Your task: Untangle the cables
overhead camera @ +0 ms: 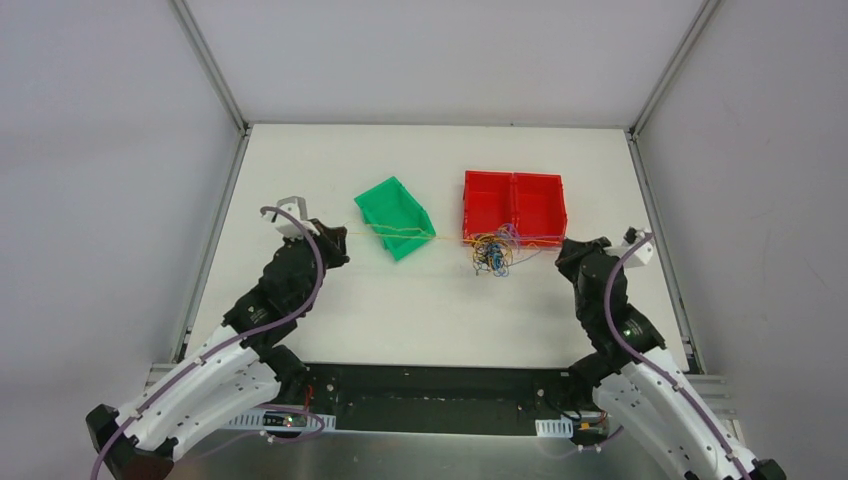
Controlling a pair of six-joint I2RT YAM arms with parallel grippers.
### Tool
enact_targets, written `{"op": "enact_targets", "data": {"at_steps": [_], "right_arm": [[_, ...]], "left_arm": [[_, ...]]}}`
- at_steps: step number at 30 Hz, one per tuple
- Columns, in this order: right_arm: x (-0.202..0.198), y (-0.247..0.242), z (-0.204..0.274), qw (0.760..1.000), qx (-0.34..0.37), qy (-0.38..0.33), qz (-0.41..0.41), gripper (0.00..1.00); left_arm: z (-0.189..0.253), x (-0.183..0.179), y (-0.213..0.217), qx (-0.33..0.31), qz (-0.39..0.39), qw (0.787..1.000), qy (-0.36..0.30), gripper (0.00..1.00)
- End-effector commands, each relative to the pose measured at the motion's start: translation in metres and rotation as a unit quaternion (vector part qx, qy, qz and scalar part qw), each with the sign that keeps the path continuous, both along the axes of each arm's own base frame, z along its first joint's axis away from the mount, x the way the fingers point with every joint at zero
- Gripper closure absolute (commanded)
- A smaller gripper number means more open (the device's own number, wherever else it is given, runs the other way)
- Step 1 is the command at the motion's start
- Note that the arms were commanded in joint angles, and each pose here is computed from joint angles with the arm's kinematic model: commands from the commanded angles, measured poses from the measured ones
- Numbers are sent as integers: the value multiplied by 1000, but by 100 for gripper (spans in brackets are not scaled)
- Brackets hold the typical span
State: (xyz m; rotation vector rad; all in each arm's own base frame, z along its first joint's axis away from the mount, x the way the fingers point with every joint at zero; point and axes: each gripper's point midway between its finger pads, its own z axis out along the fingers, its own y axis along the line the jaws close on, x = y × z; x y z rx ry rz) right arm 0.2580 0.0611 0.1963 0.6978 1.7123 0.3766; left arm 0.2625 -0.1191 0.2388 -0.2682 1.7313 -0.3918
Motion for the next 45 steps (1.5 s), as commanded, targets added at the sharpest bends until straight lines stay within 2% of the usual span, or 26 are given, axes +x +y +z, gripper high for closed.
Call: {"op": "enact_targets", "data": {"at_steps": [1,4,9,13,18,22,26,28,30,31,33,35,39,45], "right_arm": [[-12,-57,-3,991,2,-2,-137,100],[-20,-73,-3,984,6,-8,-176,100],[-46,-111,3,961,28,-34,-274,100],[-41,-96,10,973,38,-56,-221,100],[-45,-104,8,967,30,-43,-247,100],[-46,-106,7,966,27,-35,-253,100],[-44,-100,11,972,28,-36,-231,100],[-37,-83,16,983,26,-38,-178,87],[-25,-47,25,996,13,-52,-66,73],[-22,-30,28,998,6,-63,-13,66],[-19,-9,31,996,2,-77,47,51],[-18,1,31,995,0,-74,72,43],[-13,20,29,991,-4,-60,120,35],[-11,42,29,983,2,-63,174,31]], "left_arm": [[2,-5,59,-4,145,989,-22,100],[1,-12,78,-21,188,981,-33,100],[2,-27,111,-54,264,961,-57,100],[3,-27,104,-67,241,966,-60,100],[3,-25,111,-44,271,960,-50,100],[2,-33,125,-64,304,949,-60,100],[4,-35,123,-85,292,950,-66,100],[9,-30,107,-101,248,961,-64,100],[23,-22,75,-100,161,979,-75,100],[28,-19,57,-74,106,988,-83,100],[40,-18,26,-59,17,993,-101,100],[47,-20,8,-53,-34,992,-109,100],[57,-26,-23,-48,-119,984,-127,100],[76,-38,-79,-42,-264,955,-132,100]]}}
